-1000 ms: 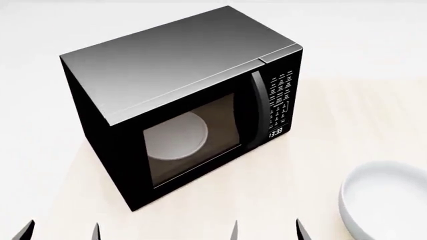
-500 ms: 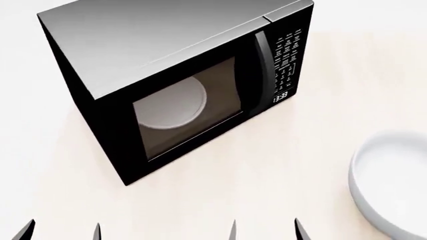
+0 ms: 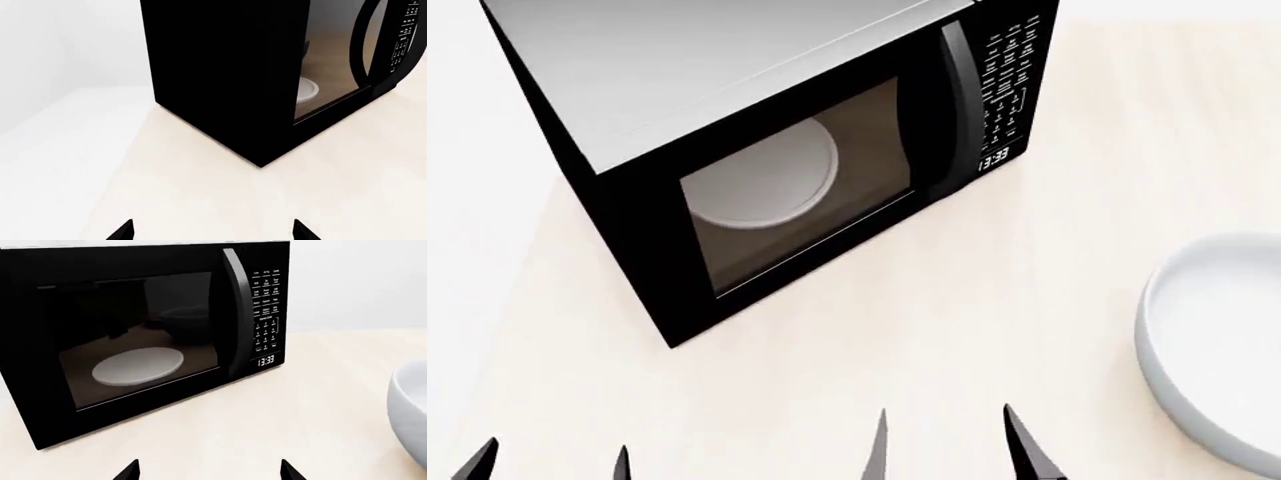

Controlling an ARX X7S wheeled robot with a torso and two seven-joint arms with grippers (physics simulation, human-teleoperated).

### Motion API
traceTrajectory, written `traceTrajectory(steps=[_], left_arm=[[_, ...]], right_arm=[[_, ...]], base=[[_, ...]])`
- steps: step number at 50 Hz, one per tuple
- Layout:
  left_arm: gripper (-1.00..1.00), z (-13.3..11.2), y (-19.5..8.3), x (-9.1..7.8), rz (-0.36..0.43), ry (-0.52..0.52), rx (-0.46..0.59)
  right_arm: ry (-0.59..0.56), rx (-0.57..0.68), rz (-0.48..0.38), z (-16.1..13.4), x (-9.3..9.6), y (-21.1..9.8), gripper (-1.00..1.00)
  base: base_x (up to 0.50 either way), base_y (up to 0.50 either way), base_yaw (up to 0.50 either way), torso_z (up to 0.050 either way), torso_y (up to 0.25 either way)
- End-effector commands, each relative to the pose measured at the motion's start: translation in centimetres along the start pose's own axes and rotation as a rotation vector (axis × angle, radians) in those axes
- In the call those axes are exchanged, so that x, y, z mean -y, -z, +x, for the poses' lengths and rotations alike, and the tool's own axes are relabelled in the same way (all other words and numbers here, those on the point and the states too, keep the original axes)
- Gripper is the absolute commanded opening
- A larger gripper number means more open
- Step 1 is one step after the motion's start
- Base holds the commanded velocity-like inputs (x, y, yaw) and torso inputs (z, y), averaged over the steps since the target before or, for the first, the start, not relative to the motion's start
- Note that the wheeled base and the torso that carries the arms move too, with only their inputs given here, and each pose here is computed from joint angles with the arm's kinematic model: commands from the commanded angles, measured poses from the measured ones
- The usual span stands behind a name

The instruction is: Open the microwave.

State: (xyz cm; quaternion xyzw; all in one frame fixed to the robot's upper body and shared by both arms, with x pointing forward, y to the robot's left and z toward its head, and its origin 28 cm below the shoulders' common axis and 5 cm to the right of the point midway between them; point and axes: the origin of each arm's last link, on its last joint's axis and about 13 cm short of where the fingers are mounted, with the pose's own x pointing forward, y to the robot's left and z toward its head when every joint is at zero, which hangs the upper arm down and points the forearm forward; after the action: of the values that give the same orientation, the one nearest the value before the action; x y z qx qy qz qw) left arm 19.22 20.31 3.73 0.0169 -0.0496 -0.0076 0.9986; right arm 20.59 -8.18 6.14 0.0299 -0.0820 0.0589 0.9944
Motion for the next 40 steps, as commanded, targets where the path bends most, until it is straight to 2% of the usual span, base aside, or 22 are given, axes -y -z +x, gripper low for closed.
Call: traceTrajectory(steps=[1, 25, 40], left_arm=[[1.00, -0.1, -0.3, -0.1, -0.011, -0.007, 0.009], [1.00, -0.1, -0.4, -0.3, -0.010, -0.021, 0.011], [1.00, 0.0, -0.6, -0.4, -0.010, -0.029, 0.015]], right_arm=[[-0.042, 0.004, 0.025, 2.5, 0.3, -2.6, 1.00], [-0.070, -0.037, -0.070, 7.4, 1.5, -5.0, 1.00], [-0.034, -0.053, -0.162, 10.4, 2.4, -7.3, 1.00]], base=[[0.00, 0.00, 0.00, 0.000, 0.000], [0.00, 0.00, 0.00, 0.000, 0.000], [0.00, 0.00, 0.00, 0.000, 0.000]])
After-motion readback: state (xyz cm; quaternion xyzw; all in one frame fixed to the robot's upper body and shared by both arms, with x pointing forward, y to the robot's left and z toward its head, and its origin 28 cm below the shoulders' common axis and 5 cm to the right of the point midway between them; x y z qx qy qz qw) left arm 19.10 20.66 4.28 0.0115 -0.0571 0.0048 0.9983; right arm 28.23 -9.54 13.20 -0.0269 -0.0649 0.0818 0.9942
